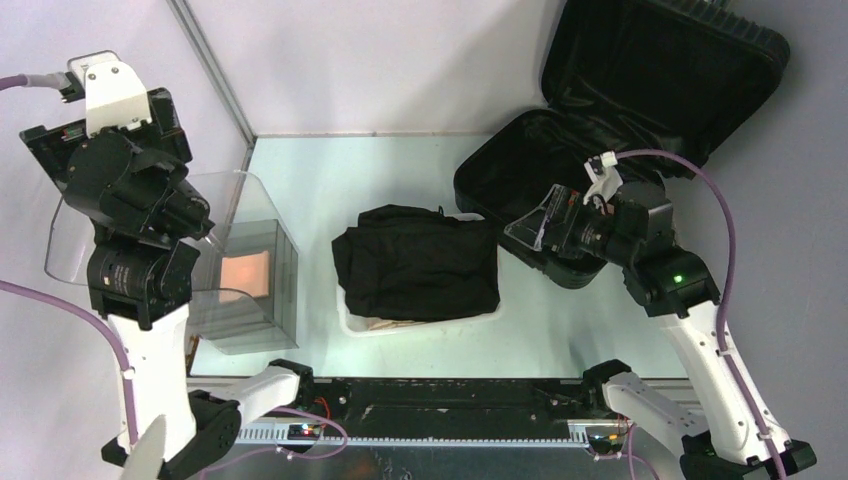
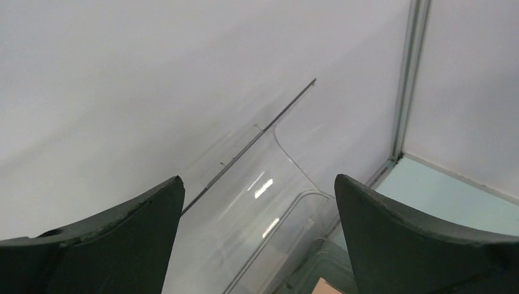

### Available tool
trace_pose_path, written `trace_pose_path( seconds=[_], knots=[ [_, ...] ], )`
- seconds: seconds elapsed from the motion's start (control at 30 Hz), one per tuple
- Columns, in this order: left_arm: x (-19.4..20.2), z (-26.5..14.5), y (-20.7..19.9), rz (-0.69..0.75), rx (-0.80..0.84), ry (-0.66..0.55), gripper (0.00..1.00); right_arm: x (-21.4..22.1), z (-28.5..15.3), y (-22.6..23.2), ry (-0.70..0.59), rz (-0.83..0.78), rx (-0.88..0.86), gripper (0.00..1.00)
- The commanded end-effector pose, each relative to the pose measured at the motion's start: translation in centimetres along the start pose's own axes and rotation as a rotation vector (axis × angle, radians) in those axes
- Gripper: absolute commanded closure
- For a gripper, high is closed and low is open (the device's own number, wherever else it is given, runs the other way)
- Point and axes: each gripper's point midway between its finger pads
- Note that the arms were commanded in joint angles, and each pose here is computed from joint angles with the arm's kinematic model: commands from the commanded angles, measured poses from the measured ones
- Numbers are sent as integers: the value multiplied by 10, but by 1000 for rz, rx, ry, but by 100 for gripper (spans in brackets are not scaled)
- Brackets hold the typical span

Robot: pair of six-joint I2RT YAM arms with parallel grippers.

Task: Open, take out, and arrange the luggage
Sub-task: Close the storage box at the corner of the board.

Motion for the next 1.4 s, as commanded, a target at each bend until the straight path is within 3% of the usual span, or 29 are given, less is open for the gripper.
trace_pose_path(
  seconds=[0.0, 0.17, 0.47, 0.73, 1.0, 1.2, 1.37],
  knots=[
    [0, -5, 32, -15, -86, -3, 0, -6, 2, 13, -26, 10, -13, 0],
    [1, -1, 21, -42, -28, -28, 0, -4, 4, 20, -21, 16, -33, 0],
    [25, 20, 19, -26, -48, 35, 0, -2, -1, 21, -22, 5, -31, 0],
    [20, 30, -29, -80, 185, -3, 0, -2, 0, 18, -22, 1, -17, 0],
    [28, 38, -36, -72, 194, 39, 0, -4, 4, 18, -23, -8, -16, 0],
    [12, 30, -43, -120, 262, -44, 0, -4, 7, 18, -14, 2, -16, 0],
    [-13, 20, -23, -185, 222, -153, 0, -4, 7, 19, -14, 6, -22, 0]
  ],
)
Point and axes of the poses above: each gripper's point midway between its finger pads, its own z axis out along the fingers, its own y axis along the line the jaws close on, x = y × z, and after that the axes turned 14 degrees about z, right-handed
